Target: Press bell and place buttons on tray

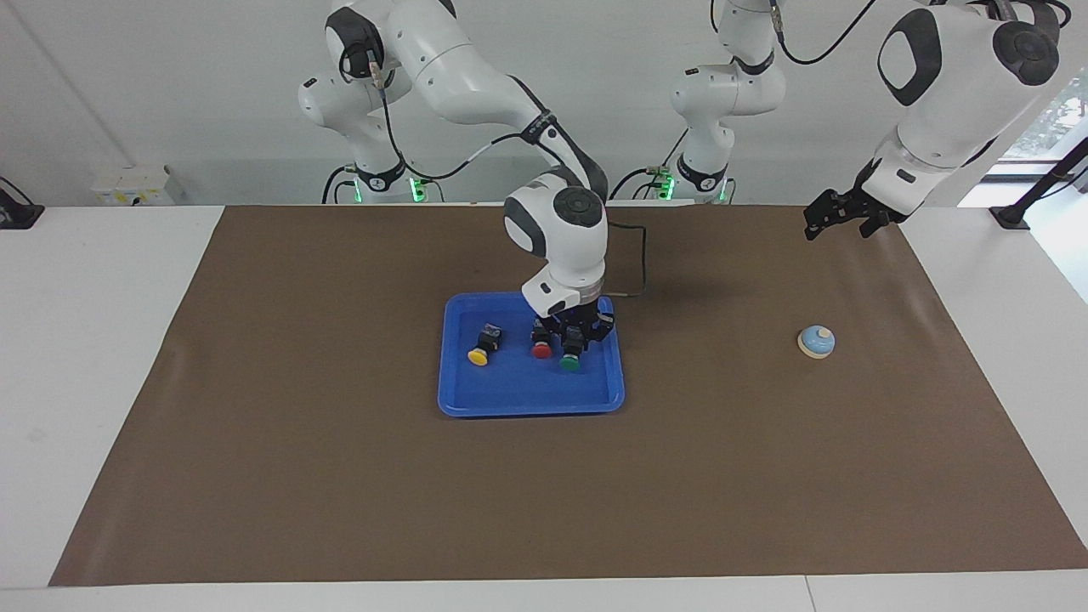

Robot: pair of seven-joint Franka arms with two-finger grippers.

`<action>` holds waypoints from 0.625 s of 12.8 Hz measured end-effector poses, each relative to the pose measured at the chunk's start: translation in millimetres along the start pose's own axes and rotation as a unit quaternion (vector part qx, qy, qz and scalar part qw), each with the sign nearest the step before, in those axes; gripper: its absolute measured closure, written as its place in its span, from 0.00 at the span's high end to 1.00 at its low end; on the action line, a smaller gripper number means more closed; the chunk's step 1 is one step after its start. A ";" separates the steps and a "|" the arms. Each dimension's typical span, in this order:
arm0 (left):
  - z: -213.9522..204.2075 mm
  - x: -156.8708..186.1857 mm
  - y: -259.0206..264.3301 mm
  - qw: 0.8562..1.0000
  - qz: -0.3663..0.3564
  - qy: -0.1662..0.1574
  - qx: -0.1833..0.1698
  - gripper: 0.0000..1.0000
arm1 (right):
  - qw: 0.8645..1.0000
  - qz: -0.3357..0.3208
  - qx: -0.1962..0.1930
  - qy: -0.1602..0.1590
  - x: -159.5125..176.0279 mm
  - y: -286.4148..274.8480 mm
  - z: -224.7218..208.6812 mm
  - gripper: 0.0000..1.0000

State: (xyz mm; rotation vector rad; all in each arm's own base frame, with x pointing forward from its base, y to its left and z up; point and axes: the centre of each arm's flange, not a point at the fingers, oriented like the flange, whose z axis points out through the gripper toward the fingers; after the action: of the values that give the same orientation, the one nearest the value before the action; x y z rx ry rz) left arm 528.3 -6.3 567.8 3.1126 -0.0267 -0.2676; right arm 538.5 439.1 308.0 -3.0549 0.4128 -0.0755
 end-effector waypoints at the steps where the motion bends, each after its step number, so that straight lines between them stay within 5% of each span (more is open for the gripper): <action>1: 0.0 0.0 0.0 1.000 0.000 0.000 0.000 1.00 | 1.000 -0.002 0.000 0.000 -2.5 0.0 3.1 0.41; 4: 0.0 0.0 0.0 1.000 0.000 0.000 0.000 1.00 | 1.000 0.002 -0.003 -0.002 -4.4 0.4 4.7 0.48; 8: 0.0 0.0 0.0 1.000 0.000 0.000 0.000 1.00 | 0.999 0.032 -0.016 -0.006 3.9 2.7 -25.3 0.97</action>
State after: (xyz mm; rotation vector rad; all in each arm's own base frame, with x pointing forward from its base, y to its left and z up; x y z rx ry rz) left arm 528.3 -6.3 567.8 3.1126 -0.0267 -0.2676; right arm 540.1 434.2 333.2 -3.0683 0.5167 -0.0492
